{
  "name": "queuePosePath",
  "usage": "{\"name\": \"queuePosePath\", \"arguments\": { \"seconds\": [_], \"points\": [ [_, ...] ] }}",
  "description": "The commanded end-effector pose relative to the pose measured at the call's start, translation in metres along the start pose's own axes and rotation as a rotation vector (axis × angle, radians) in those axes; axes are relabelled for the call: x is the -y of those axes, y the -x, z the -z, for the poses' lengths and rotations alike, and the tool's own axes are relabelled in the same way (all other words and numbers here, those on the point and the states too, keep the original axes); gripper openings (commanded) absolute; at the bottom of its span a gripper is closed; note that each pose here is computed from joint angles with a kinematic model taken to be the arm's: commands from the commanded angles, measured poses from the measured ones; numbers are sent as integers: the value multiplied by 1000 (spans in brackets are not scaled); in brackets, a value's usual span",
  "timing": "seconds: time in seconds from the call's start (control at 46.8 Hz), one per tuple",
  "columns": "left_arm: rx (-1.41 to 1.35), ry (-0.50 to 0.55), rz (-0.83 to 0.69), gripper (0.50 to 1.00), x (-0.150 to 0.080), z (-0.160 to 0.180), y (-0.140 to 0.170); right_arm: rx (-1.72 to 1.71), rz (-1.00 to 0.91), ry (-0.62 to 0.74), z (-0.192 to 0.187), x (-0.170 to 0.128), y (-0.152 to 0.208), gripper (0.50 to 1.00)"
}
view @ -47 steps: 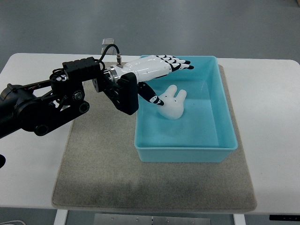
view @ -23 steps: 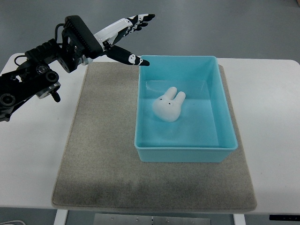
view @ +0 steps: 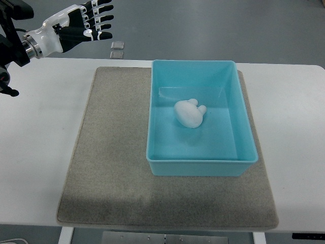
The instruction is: Place white toy into blue box with left hand
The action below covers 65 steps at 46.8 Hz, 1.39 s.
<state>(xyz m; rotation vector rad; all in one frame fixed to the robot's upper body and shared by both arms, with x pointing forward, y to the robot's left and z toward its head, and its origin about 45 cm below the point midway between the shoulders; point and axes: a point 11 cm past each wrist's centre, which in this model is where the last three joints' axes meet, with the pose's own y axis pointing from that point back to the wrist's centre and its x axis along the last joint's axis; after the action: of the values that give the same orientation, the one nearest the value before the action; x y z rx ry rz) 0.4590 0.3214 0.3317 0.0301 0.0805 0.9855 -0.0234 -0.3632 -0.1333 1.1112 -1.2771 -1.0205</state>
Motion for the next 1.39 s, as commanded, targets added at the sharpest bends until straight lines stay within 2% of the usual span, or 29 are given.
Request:
{"name": "queuePosePath", "arguments": {
  "seconds": [0.0,0.193,0.364,0.92,1.369],
  "points": [
    [-109,-15,-19,999,-8,6,-14,-1,0,0,0,0,0,936],
    [-267,25,1,996,-28,14,-28,0,0,0,0,0,0,936],
    [-397,85,-85,996,-47,24,-50,0,0,0,0,0,0,936],
    [-422,31,-162,996,-79,56,-65,0,2,0,0,0,1,936],
    [-450,8,-156,996,-78,73,-57,1,21,-1,0,0,6,936]
  ]
}}
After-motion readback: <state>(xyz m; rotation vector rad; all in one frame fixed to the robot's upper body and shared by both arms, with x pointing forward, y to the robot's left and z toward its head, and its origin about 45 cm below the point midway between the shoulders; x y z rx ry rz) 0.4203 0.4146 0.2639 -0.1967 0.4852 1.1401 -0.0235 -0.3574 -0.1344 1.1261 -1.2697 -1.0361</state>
